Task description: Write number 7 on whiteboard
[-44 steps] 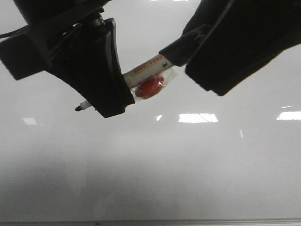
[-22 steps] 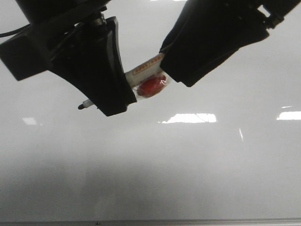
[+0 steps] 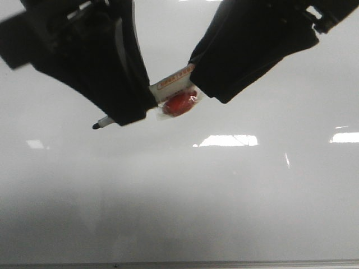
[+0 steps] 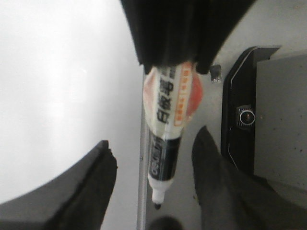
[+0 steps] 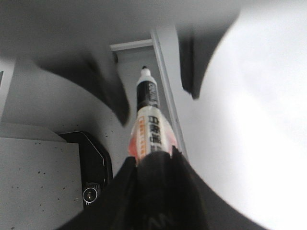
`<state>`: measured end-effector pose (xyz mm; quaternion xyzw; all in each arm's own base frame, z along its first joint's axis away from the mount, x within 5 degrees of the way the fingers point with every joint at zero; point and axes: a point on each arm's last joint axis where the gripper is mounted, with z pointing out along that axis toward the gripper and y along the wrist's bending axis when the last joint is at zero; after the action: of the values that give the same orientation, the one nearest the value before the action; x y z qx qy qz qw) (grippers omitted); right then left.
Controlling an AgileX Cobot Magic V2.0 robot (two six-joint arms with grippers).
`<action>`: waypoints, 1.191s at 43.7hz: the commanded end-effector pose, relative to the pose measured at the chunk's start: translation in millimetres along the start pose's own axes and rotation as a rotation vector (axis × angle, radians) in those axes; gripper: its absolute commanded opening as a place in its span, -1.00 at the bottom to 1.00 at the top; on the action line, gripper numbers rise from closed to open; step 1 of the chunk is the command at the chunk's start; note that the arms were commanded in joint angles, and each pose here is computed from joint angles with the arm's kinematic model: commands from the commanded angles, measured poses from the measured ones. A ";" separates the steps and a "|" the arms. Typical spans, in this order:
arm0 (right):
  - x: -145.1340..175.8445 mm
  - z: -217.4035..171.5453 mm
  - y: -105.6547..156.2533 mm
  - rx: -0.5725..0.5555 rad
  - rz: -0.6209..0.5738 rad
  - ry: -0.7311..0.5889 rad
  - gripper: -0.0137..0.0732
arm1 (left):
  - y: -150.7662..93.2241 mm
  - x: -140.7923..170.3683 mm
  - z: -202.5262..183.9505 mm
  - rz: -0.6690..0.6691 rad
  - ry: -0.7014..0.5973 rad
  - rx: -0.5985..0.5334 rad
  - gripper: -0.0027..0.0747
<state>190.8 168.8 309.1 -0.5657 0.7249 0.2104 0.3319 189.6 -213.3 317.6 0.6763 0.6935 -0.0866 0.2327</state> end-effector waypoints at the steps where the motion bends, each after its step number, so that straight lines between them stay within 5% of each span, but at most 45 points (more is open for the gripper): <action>1: -12.7 -14.5 -4.5 0.059 0.011 -0.078 -0.81 | 2.0 -2.6 -43.6 -0.077 -0.127 -0.102 0.05; 9: -6.0 -34.1 -16.0 0.147 0.134 -0.084 -0.81 | -1.3 30.2 -88.9 -0.245 -0.186 -0.216 0.05; 17: -1.3 -71.6 -30.6 0.318 0.349 -0.064 -0.81 | -8.0 75.5 -99.8 -0.533 -0.191 -0.304 0.05; 24: 5.1 -82.5 -46.3 0.419 0.574 -0.117 -0.81 | -17.9 95.5 -98.2 -0.632 -0.225 -0.328 0.03; 52: -27.7 -35.2 -90.7 0.487 0.535 -0.269 -0.81 | -16.6 96.7 -97.4 -0.636 -0.249 -0.358 0.01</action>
<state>266.1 137.4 335.1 -0.2481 0.8512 0.1758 0.4277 155.0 -84.1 344.2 0.3793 0.8501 -0.1007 0.3511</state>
